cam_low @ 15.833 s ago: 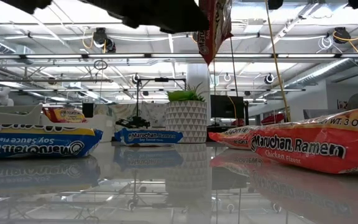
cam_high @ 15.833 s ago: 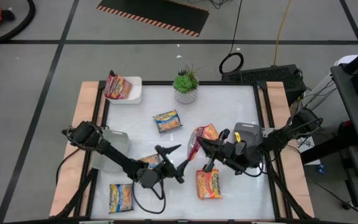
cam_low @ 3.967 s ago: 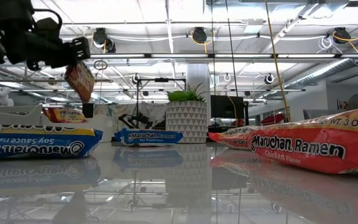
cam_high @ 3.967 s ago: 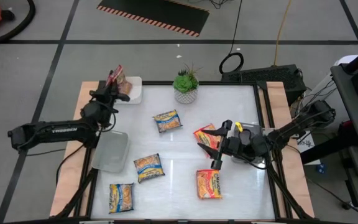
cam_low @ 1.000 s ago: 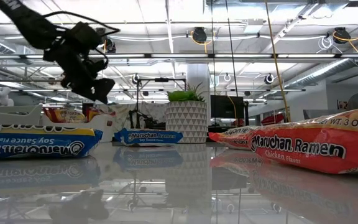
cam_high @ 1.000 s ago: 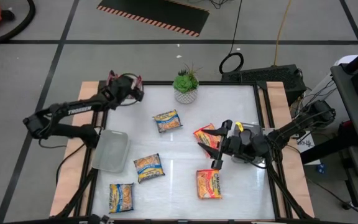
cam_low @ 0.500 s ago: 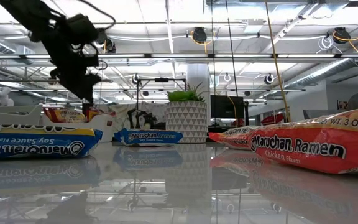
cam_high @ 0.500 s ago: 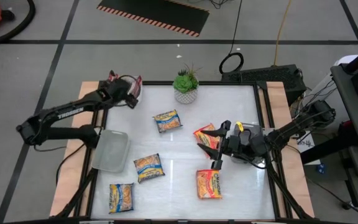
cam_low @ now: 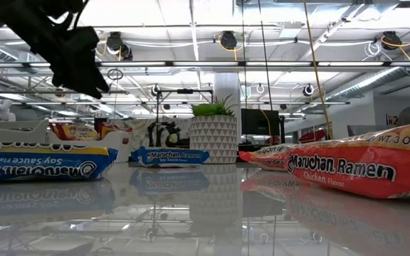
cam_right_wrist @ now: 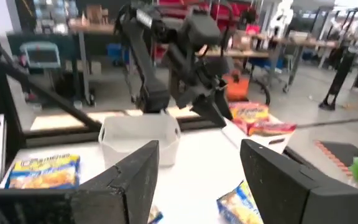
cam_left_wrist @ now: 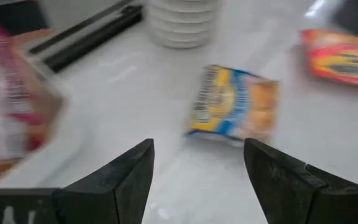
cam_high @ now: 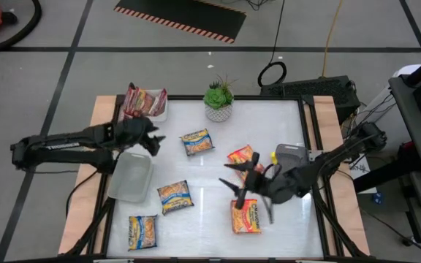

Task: Sort Maruchan noodles
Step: Put the top orange noodle pack into the black bin

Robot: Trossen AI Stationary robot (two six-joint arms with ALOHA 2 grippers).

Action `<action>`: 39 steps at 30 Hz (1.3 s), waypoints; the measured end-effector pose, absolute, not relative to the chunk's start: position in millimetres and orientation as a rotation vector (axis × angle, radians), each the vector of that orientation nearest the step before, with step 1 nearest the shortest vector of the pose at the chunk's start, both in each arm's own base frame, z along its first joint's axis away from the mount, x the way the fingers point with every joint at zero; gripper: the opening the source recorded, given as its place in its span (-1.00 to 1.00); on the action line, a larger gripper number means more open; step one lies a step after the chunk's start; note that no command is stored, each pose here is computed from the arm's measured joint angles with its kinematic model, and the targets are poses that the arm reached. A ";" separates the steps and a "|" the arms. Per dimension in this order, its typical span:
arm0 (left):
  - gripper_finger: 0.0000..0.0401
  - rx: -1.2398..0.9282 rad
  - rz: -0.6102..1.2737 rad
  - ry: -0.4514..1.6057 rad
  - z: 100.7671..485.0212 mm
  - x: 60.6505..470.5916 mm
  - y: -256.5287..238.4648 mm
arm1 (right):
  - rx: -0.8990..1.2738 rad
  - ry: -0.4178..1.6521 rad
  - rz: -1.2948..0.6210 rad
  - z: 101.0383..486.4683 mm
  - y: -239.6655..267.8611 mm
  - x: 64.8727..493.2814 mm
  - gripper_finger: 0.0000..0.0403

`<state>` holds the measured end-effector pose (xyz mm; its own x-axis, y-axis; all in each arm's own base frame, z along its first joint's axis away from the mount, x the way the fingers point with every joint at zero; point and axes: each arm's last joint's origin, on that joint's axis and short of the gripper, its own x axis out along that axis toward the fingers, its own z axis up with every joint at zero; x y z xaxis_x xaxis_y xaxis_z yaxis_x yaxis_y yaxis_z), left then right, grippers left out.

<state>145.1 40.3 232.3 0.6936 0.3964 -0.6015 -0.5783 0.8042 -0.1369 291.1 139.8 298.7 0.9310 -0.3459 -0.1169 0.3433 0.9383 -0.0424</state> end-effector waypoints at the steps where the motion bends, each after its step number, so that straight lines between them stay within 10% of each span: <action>1: 0.26 -0.340 0.525 0.576 229.7 146.6 35.0 | -0.023 0.147 -0.354 299.6 142.7 296.1 0.09; 18: 0.26 -0.358 0.102 0.257 252.2 163.5 -33.4 | 0.014 0.589 -0.333 264.0 145.2 303.5 0.08; 39: 0.26 -0.241 0.129 0.266 251.4 164.5 -26.9 | -0.314 1.194 -0.332 177.7 125.2 304.2 -0.30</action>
<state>164.5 -26.9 251.4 0.9569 0.0946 -0.2746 -0.1579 0.9630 -0.2182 304.2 125.2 177.7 0.3310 -0.4122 -0.8488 0.0854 0.9089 -0.4081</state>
